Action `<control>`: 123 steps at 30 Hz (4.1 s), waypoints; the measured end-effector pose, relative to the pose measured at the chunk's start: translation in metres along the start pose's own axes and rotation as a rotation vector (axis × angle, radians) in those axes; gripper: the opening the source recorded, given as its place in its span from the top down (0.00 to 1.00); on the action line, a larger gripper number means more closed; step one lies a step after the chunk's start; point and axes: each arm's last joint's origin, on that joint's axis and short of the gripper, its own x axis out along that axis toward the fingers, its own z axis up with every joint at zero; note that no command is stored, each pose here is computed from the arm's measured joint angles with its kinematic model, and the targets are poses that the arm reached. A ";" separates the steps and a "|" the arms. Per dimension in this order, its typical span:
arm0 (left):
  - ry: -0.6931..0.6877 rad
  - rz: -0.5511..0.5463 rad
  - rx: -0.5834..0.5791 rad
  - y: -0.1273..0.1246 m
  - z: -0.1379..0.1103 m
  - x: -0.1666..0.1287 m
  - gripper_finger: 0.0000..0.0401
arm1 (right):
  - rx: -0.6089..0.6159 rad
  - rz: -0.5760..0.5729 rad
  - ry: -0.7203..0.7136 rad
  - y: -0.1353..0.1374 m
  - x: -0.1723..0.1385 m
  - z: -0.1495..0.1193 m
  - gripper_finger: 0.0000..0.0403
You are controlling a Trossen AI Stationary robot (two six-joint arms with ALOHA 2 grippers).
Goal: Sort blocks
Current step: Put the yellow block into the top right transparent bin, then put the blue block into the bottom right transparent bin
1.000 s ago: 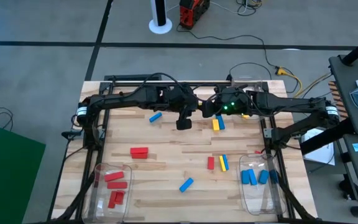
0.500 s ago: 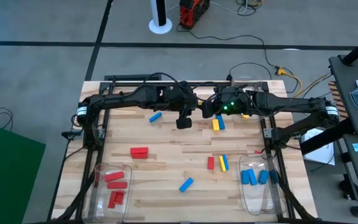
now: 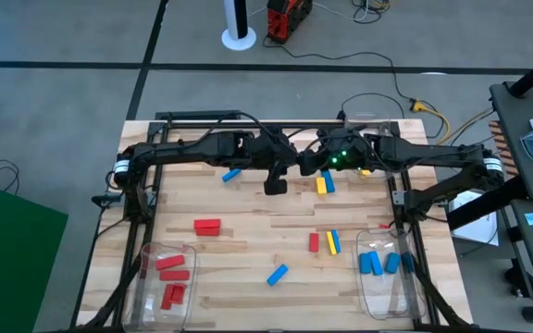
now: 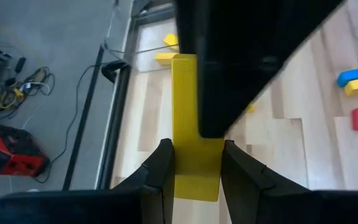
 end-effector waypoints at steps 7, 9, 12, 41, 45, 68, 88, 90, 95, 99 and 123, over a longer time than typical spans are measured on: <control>0.001 0.004 0.005 0.000 0.000 0.000 0.80 | -0.025 0.008 0.004 0.001 0.000 0.000 0.80; 0.003 0.013 0.005 0.000 0.000 0.000 0.80 | -0.020 0.011 0.002 0.001 0.000 0.000 0.85; 0.003 0.013 0.005 0.000 0.000 0.000 0.80 | -0.026 0.012 0.004 0.001 0.000 0.000 0.86; 0.134 0.043 -0.036 0.000 -0.013 -0.003 0.52 | -0.034 -0.598 0.250 -0.066 -0.050 0.041 0.87; 0.148 0.039 -0.037 -0.001 -0.014 -0.004 0.52 | -0.027 -0.705 0.292 -0.084 -0.052 0.046 0.87; 0.226 0.027 -0.084 -0.002 -0.022 -0.005 0.52 | 0.008 -0.907 0.443 -0.131 -0.038 0.022 0.84; 0.234 0.016 -0.110 -0.001 -0.023 -0.005 0.52 | 0.027 -0.843 0.412 -0.131 -0.031 0.021 0.62; 0.241 0.016 -0.122 0.001 -0.024 -0.004 0.52 | 0.026 -0.832 0.400 -0.129 -0.033 0.023 0.61; 0.256 -0.021 -0.193 0.012 -0.028 -0.001 0.52 | 0.020 -0.784 0.349 -0.120 -0.040 0.028 0.60; 0.277 -0.006 -0.248 0.022 -0.034 0.003 0.52 | 0.010 -0.752 0.325 -0.112 -0.044 0.029 0.61; 0.795 -0.032 -0.690 0.055 -0.172 0.071 0.52 | 0.008 -0.662 0.249 -0.097 -0.044 0.030 0.59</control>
